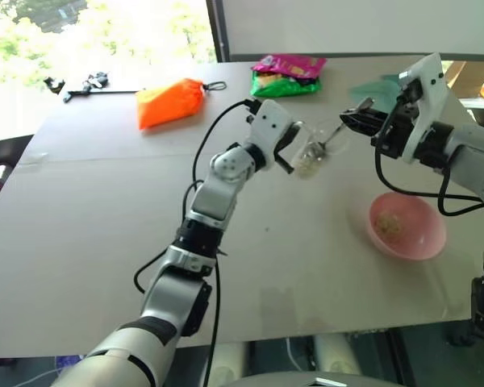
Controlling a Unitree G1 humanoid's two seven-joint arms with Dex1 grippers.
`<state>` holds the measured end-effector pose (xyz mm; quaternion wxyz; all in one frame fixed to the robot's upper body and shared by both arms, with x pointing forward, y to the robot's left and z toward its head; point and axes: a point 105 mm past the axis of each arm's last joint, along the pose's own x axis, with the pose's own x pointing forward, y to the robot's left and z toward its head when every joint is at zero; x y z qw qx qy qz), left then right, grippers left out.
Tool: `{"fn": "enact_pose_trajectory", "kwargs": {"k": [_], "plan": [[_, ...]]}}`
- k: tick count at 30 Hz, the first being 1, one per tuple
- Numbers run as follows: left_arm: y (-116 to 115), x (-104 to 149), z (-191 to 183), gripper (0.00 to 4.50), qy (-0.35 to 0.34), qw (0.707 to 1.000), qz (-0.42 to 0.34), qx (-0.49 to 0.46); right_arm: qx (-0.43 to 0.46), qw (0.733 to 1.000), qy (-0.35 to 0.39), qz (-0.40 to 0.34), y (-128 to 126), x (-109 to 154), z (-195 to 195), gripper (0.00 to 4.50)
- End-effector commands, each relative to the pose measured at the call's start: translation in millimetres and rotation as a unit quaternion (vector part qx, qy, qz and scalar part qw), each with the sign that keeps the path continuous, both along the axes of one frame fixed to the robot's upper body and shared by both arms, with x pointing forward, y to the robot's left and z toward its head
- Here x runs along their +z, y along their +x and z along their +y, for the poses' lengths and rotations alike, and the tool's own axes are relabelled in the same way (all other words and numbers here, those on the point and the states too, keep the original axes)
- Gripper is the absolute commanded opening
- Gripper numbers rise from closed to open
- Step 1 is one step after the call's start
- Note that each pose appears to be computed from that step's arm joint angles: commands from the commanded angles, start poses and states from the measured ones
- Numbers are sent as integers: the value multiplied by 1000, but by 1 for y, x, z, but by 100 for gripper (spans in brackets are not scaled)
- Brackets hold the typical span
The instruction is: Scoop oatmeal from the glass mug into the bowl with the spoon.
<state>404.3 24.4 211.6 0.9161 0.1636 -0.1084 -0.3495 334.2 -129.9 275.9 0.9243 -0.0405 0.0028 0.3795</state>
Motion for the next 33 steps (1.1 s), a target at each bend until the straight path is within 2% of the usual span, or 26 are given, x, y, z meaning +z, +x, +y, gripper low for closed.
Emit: {"fn": "enact_pose_trajectory", "kwargs": {"k": [1, 5, 13, 21, 27, 33], "plan": [[-5, 21, -6, 3, -19, 999, -34, -15, 25, 999, 23, -11, -13, 15, 7, 0], [-5, 24, -9, 3, -20, 999, -38, -19, 30, 999, 16, 8, -15, 4, 11, 0], [-6, 25, -8, 3, -20, 999, -42, -19, 38, 999, 25, 29, -16, 1, 11, 0], [-5, 20, -9, 3, -18, 999, -41, -17, 45, 985, 135, 102, -12, 12, 3, 0], [-5, 20, -27, 3, -6, 998, -54, -35, 12, 965, 205, 164, -4, 21, -28, 0], [-4, 26, -44, 3, -13, 996, -64, -54, -14, 949, 251, 191, -3, 25, -50, 0]]}}
